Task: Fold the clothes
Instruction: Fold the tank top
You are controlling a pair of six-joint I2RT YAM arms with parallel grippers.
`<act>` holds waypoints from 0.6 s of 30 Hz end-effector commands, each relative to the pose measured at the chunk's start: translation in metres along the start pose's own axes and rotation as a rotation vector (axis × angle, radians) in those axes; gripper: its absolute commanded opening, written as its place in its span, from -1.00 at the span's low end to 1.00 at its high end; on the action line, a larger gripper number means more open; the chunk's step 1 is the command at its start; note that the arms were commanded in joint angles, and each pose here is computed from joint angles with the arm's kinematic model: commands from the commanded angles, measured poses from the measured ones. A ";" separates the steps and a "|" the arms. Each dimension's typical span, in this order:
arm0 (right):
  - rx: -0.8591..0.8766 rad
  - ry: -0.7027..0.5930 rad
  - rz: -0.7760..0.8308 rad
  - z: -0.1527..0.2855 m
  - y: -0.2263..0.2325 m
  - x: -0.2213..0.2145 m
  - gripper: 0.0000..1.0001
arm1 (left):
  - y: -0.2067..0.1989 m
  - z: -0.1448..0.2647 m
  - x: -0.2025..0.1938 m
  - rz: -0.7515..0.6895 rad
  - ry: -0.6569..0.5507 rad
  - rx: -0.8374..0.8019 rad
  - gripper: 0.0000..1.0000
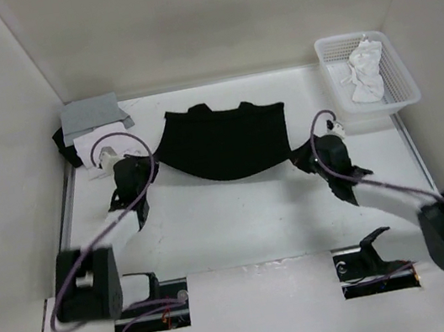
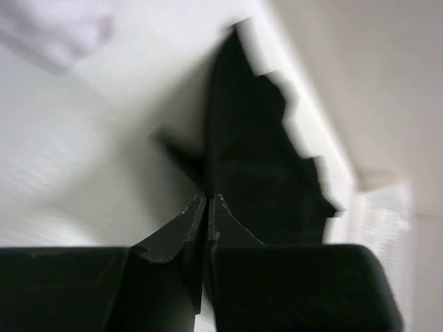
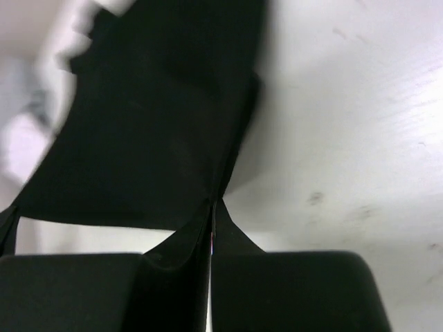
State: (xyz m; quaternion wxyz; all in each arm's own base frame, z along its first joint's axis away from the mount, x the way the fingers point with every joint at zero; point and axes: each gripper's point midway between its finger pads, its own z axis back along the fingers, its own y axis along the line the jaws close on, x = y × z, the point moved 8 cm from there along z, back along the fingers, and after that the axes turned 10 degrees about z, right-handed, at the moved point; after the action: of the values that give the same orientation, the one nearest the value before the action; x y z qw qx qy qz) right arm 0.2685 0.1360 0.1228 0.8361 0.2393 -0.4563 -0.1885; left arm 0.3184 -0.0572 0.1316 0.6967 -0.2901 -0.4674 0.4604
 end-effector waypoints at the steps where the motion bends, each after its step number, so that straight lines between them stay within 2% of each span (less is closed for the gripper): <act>1: 0.080 -0.163 0.085 0.058 0.028 0.035 -1.00 | -0.058 0.062 0.024 -0.019 -0.081 -0.229 -1.00; 7: 0.195 -0.306 0.154 0.197 0.054 0.077 -1.00 | -0.113 0.203 0.048 -0.030 -0.095 -0.488 -1.00; 10: 0.254 -0.325 0.142 0.246 0.058 0.091 -1.00 | -0.129 0.256 0.067 -0.045 -0.133 -0.568 -1.00; 14: 0.338 -0.302 0.122 0.276 0.066 0.098 -1.00 | -0.134 0.274 0.072 -0.049 -0.134 -0.591 -1.00; 18: 0.302 -0.240 0.207 0.250 0.079 0.078 -0.98 | -0.117 0.236 0.057 -0.073 -0.108 -0.497 -0.99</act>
State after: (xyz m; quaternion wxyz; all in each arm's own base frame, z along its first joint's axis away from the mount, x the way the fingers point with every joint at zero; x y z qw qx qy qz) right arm 0.0865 0.0859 0.3737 0.6847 0.3778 -0.6183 -0.0781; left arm 0.1232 -0.0533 0.3954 0.5146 -0.4727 -0.6525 0.2934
